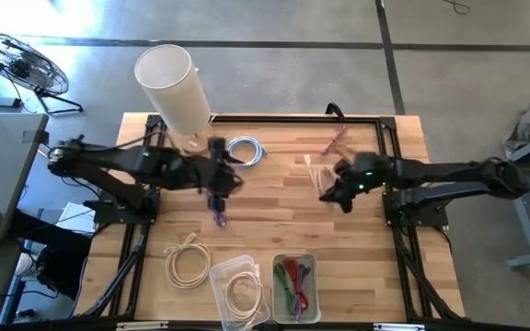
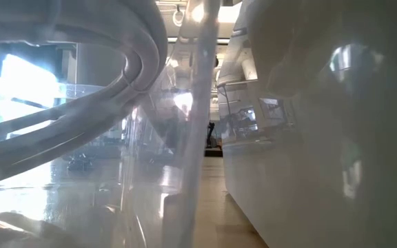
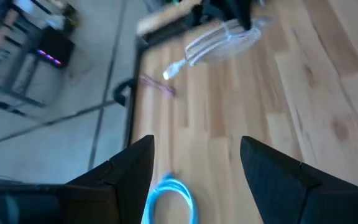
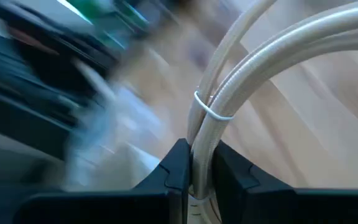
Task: Pick & Place USB Port
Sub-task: Put the top brown HDMI cable into the transparent bin
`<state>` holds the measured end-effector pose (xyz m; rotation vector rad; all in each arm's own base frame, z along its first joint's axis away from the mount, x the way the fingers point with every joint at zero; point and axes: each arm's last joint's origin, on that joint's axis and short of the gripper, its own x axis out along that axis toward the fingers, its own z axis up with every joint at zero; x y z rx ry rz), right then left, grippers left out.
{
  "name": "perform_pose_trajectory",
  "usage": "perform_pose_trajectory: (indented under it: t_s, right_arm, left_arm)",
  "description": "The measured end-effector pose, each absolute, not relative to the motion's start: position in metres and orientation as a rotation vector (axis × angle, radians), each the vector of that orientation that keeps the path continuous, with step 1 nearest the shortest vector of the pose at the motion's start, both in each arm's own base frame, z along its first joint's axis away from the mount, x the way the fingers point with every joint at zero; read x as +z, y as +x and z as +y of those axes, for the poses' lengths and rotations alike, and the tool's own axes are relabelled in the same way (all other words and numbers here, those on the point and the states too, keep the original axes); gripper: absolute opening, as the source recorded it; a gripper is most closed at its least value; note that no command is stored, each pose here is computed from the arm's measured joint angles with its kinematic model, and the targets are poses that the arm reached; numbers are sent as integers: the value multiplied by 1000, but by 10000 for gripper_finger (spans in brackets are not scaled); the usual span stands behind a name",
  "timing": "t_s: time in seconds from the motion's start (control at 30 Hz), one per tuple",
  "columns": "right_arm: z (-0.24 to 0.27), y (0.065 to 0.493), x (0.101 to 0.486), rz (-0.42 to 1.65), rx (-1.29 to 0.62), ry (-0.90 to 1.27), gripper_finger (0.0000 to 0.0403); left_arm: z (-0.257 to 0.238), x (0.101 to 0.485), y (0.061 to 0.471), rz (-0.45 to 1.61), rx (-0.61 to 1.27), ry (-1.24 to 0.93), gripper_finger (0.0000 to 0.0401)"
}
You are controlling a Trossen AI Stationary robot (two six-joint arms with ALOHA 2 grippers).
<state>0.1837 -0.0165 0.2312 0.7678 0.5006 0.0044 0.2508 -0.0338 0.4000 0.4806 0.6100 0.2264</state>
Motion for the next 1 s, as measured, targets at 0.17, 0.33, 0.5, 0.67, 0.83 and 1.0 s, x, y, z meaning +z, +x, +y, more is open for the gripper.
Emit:
perform_pose_trajectory:
  t_s: [0.17, 0.33, 0.5, 0.67, 0.83, 1.0]
  right_arm:
    - [-9, 172, 274, 171, 174, 725, 36]
    - [2, 166, 297, 3, 391, 649, 36]
    - [16, 169, 311, -114, 611, 539, 36]
    - [24, 189, 333, -67, 730, 485, 36]
    - [31, 225, 372, -16, 886, 379, 36]
    - [39, 262, 415, 37, 1047, 289, 36]
  left_arm:
    - [-30, 426, 228, 456, 235, 458, 232]
    - [-33, 447, 215, 269, 56, 422, 232]
    - [-38, 450, 214, 201, -136, 426, 232]
    - [-40, 451, 217, 178, -166, 420, 232]
    - [-42, 455, 222, 112, -197, 409, 232]
    - [-43, 457, 223, 86, -231, 397, 232]
